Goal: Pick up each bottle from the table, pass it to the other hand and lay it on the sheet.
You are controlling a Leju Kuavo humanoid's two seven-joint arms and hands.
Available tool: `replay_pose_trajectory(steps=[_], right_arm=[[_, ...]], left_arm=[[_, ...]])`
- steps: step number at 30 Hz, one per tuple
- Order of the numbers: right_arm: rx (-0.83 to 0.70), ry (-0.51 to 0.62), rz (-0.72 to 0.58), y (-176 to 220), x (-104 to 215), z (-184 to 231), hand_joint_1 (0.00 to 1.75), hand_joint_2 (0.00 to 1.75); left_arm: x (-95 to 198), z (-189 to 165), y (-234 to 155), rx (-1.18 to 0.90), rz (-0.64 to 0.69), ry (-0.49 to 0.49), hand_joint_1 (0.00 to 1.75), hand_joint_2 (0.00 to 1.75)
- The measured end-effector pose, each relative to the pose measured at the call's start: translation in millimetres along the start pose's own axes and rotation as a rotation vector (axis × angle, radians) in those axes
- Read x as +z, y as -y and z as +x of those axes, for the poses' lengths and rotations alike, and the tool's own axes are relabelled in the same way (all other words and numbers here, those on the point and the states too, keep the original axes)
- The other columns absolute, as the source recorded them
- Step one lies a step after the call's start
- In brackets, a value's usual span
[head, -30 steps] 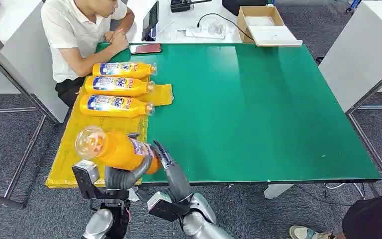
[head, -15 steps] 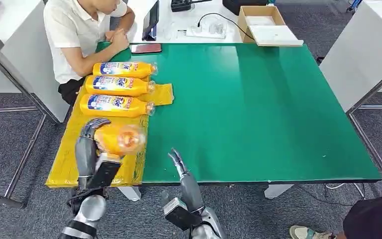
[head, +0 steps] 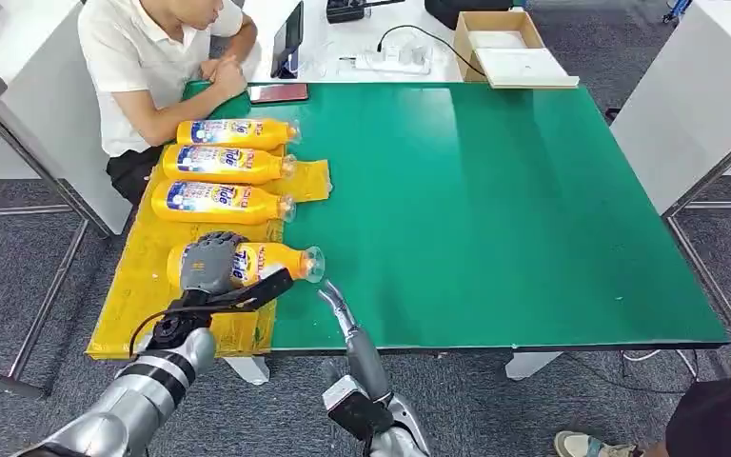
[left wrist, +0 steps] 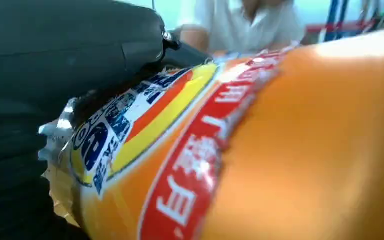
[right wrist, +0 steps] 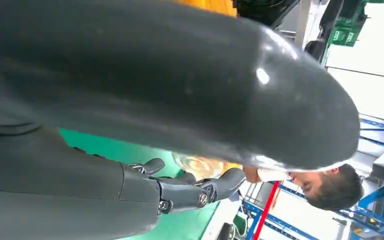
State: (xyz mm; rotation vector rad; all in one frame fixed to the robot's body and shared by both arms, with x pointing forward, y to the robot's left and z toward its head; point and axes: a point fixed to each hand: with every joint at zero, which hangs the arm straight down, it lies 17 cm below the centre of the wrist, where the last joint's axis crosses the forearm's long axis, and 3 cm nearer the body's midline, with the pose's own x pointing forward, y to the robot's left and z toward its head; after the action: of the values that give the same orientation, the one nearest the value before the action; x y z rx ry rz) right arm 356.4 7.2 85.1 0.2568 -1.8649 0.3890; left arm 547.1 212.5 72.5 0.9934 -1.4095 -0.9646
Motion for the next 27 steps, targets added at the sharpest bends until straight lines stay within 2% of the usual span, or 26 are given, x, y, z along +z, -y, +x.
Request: replay_pose_trajectory(steps=[5, 6, 7, 8, 11, 12, 20, 24, 26, 27], right_arm=[[-0.01, -0.003, -0.003, 0.1, 0.2, -0.2, 0.0, 0.0], [-0.012, -0.004, -0.005, 0.4, 0.2, -0.3, 0.0, 0.0], [-0.013, -0.004, -0.007, 0.9, 0.2, -0.5, 0.0, 0.0], [-0.013, -0.005, -0.009, 1.2, 0.2, -0.6, 0.0, 0.0], [-0.013, -0.008, -0.023, 3.8, 0.1, -1.2, 0.0, 0.0], [-0.011, -0.009, -0.029, 5.0, 0.1, -1.6, 0.0, 0.0], [0.002, -0.012, -0.051, 9.4, 0.3, -2.8, 0.0, 0.0], [0.007, -0.019, -0.062, 12.2, 2.4, -5.3, 0.0, 0.0], [0.011, -0.024, -0.071, 14.0, 4.0, -6.9, 0.0, 0.0], [0.014, -0.027, -0.074, 14.8, 5.1, -7.9, 0.0, 0.0]], left_arm=[[-9.0, -13.4, 9.2, 0.043, -0.079, -0.053, 1.75, 1.75], [-10.1, -15.6, 10.2, 0.046, -0.089, -0.061, 1.4, 1.75], [-11.1, -17.3, 10.7, 0.045, -0.095, -0.066, 0.59, 1.75], [-11.4, -18.5, 12.0, 0.045, -0.105, -0.069, 0.0, 1.75], [-11.8, -20.6, 19.9, 0.048, -0.159, -0.076, 0.0, 1.75], [-10.2, -20.7, 24.3, 0.056, -0.18, -0.072, 0.0, 0.0], [0.3, 0.1, 49.0, 0.143, -0.332, 0.031, 0.0, 0.0], [3.4, 15.2, 47.1, 0.177, -0.322, 0.097, 0.0, 0.0], [8.9, 25.4, 44.7, 0.272, -0.297, 0.125, 0.0, 0.0], [13.1, 35.1, 41.7, 0.36, -0.28, 0.148, 0.0, 1.75]])
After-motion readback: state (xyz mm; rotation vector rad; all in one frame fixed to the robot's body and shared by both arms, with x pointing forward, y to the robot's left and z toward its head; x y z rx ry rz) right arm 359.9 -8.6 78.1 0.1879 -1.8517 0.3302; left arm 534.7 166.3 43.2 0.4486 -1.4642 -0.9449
